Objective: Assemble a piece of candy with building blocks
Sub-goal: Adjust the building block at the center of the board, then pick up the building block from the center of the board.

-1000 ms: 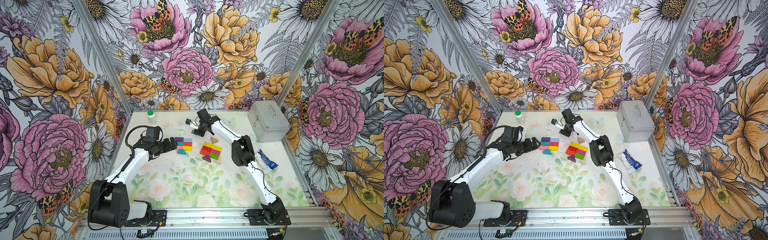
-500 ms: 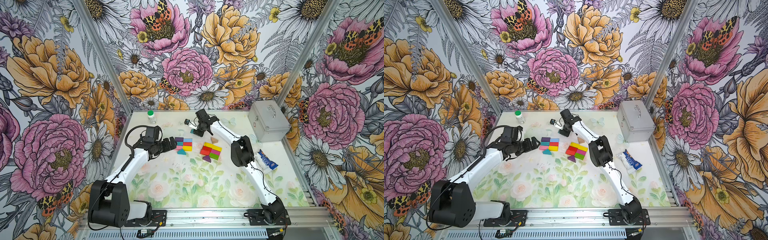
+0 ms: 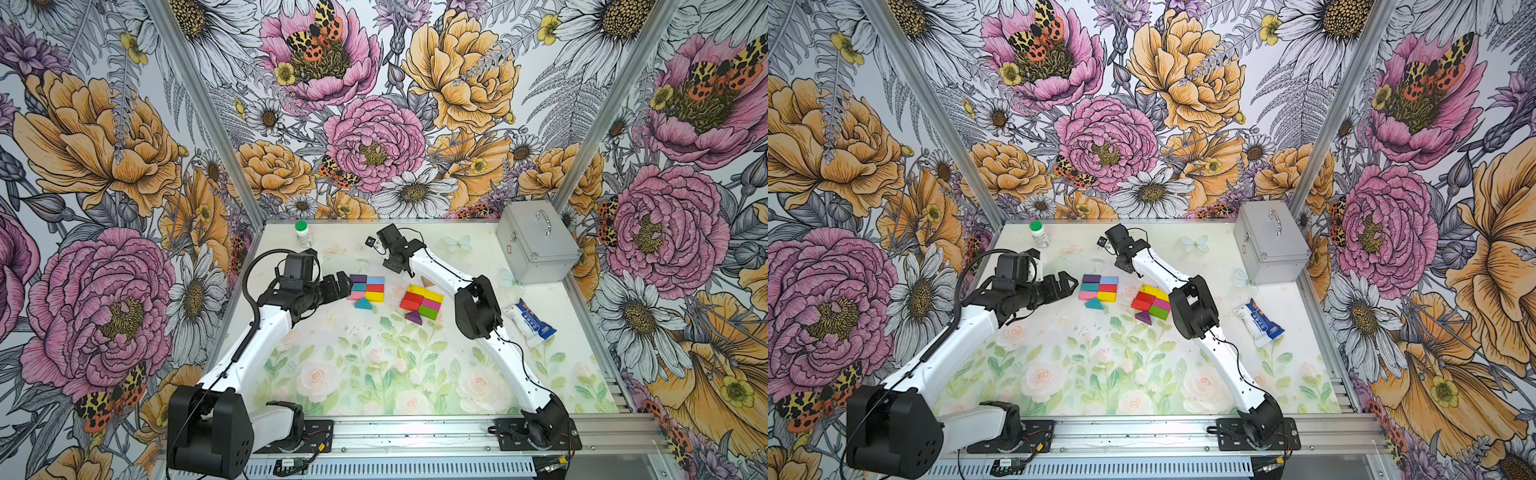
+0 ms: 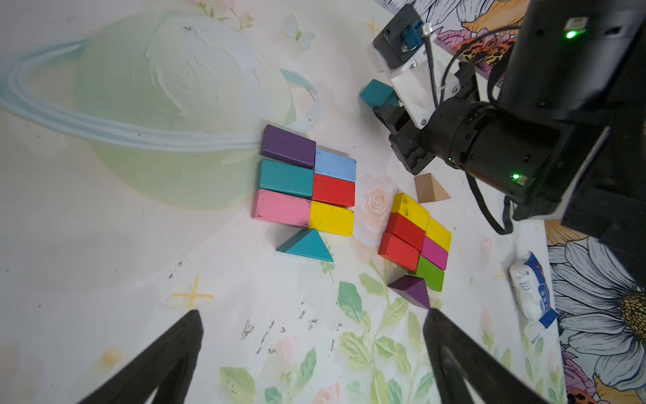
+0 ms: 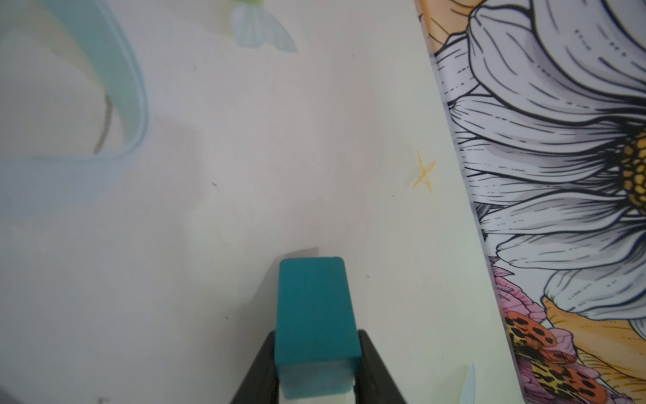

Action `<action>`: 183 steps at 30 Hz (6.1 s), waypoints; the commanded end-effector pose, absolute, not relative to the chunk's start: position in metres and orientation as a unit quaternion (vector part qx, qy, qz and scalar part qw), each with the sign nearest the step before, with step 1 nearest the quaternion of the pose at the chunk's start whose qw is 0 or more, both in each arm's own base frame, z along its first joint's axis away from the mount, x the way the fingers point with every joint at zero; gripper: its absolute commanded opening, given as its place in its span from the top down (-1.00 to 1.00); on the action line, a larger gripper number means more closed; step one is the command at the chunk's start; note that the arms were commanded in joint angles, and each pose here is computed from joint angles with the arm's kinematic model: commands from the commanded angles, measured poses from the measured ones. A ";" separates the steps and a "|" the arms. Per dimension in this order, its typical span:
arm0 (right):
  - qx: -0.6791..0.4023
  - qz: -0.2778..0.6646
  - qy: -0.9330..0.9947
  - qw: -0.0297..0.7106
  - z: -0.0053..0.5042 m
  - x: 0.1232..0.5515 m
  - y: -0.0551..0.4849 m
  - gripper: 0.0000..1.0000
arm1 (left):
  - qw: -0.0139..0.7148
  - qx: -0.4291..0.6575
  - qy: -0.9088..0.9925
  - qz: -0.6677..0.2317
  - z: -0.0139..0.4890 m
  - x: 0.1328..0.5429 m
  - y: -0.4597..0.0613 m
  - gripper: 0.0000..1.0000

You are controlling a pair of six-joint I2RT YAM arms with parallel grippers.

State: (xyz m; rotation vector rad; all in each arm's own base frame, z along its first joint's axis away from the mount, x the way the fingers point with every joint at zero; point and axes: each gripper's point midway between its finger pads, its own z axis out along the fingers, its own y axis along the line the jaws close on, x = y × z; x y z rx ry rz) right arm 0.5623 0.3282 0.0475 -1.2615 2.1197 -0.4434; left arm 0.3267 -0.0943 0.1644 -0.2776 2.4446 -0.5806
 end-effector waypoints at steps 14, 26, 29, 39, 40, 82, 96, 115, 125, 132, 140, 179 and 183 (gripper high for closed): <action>-0.444 -0.275 0.808 0.272 0.022 0.556 0.291 0.71 | 0.330 -0.100 0.905 -0.249 0.187 0.322 -0.094 -0.97; -0.448 -0.281 0.808 0.259 0.017 0.539 0.293 0.47 | 0.326 -0.103 0.906 -0.249 0.184 0.324 -0.091 -0.97; -0.449 -0.278 0.810 0.256 0.014 0.534 0.295 0.44 | 0.326 -0.103 0.906 -0.250 0.184 0.323 -0.091 -0.97; -0.443 -0.253 0.819 0.262 0.020 0.523 0.304 0.32 | 0.326 -0.103 0.906 -0.250 0.184 0.322 -0.092 -0.97; -0.444 -0.252 0.819 0.262 0.020 0.522 0.305 0.31 | 0.326 -0.103 0.906 -0.250 0.184 0.322 -0.092 -0.97; -0.395 -0.073 0.871 0.284 0.049 0.493 0.333 -0.03 | 0.326 -0.100 0.906 -0.249 0.182 0.318 -0.093 -0.97; -0.339 0.037 0.892 0.298 0.069 0.504 0.313 -0.37 | 0.319 -0.093 0.909 -0.253 0.181 0.321 -0.099 -0.97; -0.311 0.131 0.900 0.277 0.042 0.526 0.326 -0.35 | 0.306 -0.091 0.914 -0.252 0.174 0.326 -0.102 -0.97; -0.314 0.113 0.898 0.286 0.048 0.534 0.323 -0.31 | 0.305 -0.092 0.914 -0.252 0.173 0.325 -0.102 -0.97; -0.356 0.128 0.889 0.257 0.036 0.535 0.331 -0.36 | 0.306 -0.092 0.914 -0.251 0.173 0.324 -0.101 -0.97; -0.368 0.130 0.890 0.237 0.026 0.535 0.327 -0.28 | 0.303 -0.094 0.915 -0.249 0.171 0.325 -0.101 -0.97; -0.342 0.509 0.773 0.164 0.191 0.419 0.354 0.87 | 0.324 0.302 0.892 -0.085 0.223 0.310 -0.208 -0.97; -0.354 0.523 0.760 0.154 0.199 0.402 0.361 0.88 | 0.322 0.335 0.884 -0.053 0.221 0.320 -0.211 -0.97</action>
